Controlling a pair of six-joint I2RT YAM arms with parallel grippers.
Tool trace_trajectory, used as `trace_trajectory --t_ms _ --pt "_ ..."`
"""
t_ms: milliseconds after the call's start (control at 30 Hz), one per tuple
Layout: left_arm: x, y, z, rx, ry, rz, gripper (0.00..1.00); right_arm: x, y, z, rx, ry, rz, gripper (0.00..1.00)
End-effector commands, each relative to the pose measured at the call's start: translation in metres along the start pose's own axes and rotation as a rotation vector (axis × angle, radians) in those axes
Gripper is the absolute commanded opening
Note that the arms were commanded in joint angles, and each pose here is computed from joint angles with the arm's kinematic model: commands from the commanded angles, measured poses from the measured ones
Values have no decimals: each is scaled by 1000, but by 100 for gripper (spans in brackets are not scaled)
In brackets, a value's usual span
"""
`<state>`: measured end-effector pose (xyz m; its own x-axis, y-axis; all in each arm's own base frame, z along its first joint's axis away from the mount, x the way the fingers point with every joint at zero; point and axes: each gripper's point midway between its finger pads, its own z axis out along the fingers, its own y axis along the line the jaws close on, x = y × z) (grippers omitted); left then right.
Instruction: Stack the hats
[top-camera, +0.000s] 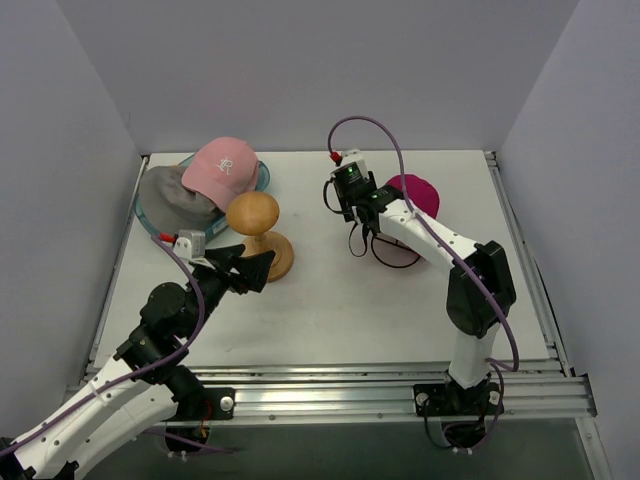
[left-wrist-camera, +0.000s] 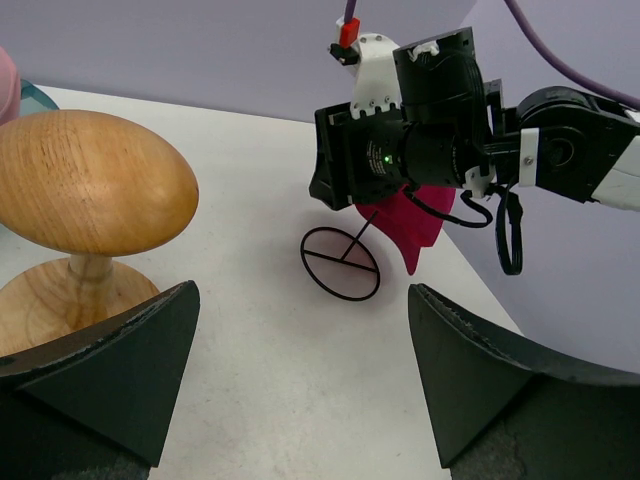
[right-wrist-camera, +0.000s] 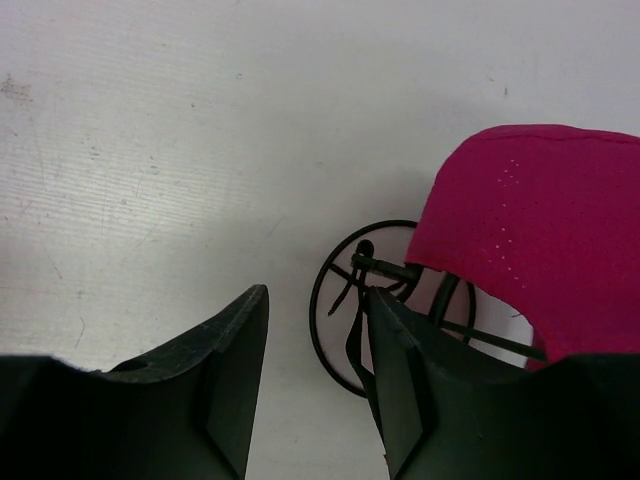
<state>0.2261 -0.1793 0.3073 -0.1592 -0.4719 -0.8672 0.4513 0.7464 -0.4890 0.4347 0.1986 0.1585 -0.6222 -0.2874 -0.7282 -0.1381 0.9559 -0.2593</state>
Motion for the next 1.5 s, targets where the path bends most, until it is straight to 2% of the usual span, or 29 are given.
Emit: trace_trajectory --t_ms 0,567,833,933,1200,1467 --pt "-8 -3 0 7 -26 4 94 -7 4 -7 -30 -47 70 40" --pt "-6 -2 1 3 -22 5 94 4 24 9 -65 -52 109 40" --pt "-8 -2 -1 4 -26 3 94 -43 12 -14 -62 -161 142 43" --pt "-10 -4 -4 14 -32 0 94 -49 -2 -13 -22 -161 147 47" --pt "-10 -3 -2 8 -31 1 94 -75 -23 -36 8 -214 183 47" --pt "-10 -2 -3 5 -35 0 94 -81 -33 -46 32 -224 190 48"
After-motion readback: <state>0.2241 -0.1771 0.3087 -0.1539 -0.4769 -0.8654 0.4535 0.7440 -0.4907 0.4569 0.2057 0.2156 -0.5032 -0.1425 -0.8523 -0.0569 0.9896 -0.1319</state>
